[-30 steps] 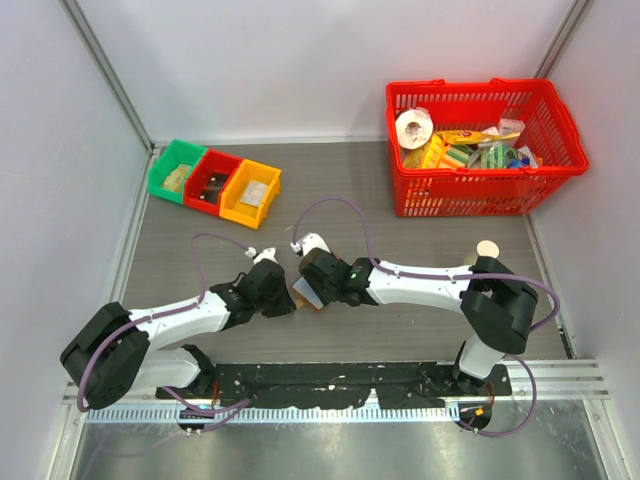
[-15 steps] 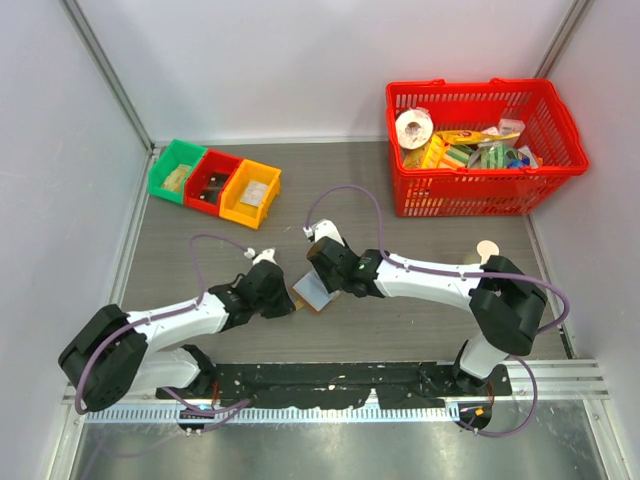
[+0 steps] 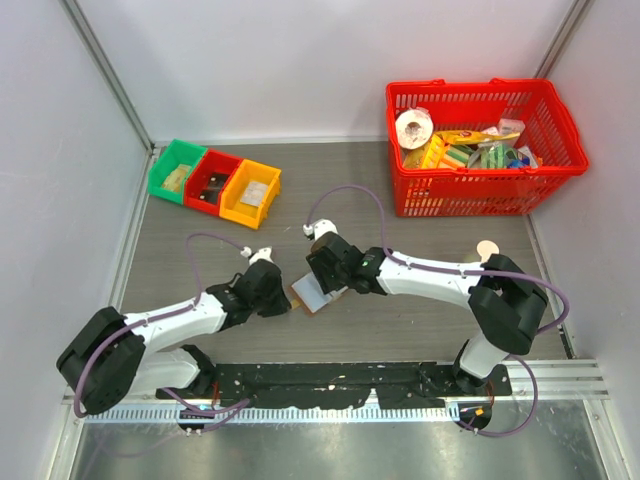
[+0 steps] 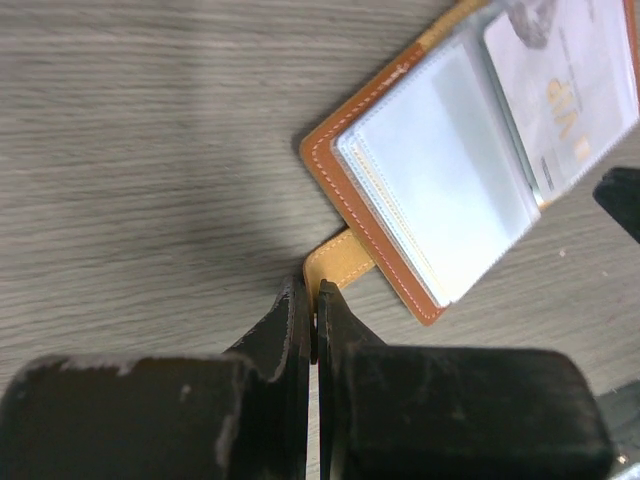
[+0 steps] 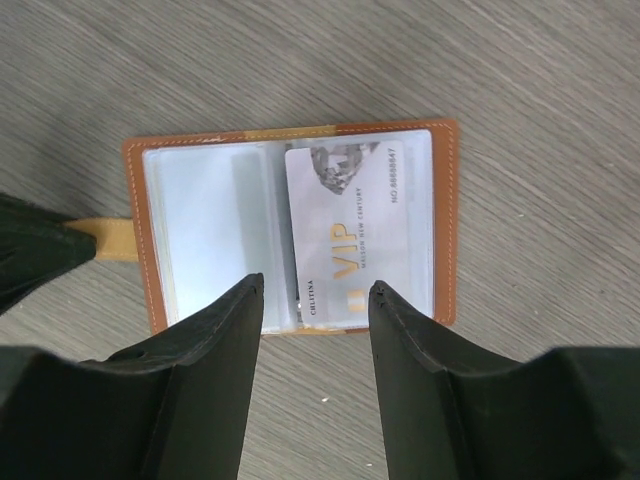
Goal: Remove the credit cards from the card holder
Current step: Remove the credit card from the card holder.
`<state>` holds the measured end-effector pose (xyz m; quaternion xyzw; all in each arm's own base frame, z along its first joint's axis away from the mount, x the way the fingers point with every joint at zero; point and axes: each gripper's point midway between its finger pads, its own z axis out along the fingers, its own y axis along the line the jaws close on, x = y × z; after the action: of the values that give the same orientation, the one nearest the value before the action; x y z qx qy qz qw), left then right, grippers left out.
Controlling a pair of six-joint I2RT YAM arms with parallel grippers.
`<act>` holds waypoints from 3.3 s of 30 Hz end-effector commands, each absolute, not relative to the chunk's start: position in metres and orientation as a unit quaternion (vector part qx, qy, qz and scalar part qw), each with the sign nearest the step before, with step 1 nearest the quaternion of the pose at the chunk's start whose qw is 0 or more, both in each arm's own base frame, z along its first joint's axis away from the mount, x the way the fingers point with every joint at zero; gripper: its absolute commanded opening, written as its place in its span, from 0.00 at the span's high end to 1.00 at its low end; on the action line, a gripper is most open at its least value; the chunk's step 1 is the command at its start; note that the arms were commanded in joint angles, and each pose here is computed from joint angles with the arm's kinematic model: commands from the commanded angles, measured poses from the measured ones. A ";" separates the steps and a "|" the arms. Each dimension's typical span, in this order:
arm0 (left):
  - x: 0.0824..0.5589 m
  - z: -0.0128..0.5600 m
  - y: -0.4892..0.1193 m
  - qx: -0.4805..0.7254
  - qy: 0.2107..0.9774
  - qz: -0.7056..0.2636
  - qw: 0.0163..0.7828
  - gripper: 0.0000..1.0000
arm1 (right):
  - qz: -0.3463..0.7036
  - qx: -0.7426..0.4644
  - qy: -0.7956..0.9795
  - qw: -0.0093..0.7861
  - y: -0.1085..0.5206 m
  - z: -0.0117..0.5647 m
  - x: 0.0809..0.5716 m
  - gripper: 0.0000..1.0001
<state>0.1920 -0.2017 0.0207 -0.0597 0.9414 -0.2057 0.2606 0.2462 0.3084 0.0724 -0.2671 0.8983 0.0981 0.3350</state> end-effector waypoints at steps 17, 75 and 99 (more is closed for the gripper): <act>0.251 0.131 -0.182 -0.080 0.898 -0.203 0.382 0.36 | 0.293 -0.165 0.883 0.328 0.303 0.080 0.271 0.74; 0.253 0.077 -0.292 -0.171 0.835 -0.453 0.262 0.64 | 0.309 -0.107 0.913 0.246 0.274 0.007 0.248 0.85; 0.229 0.051 -0.267 -0.200 0.851 -0.418 0.249 1.00 | 0.304 -0.099 0.915 0.246 0.272 0.003 0.248 0.85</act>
<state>0.2297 -0.2701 0.0395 -0.1912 0.8612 -0.4073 0.2363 0.2623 0.2863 0.0245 -0.1063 0.8952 0.3334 0.2761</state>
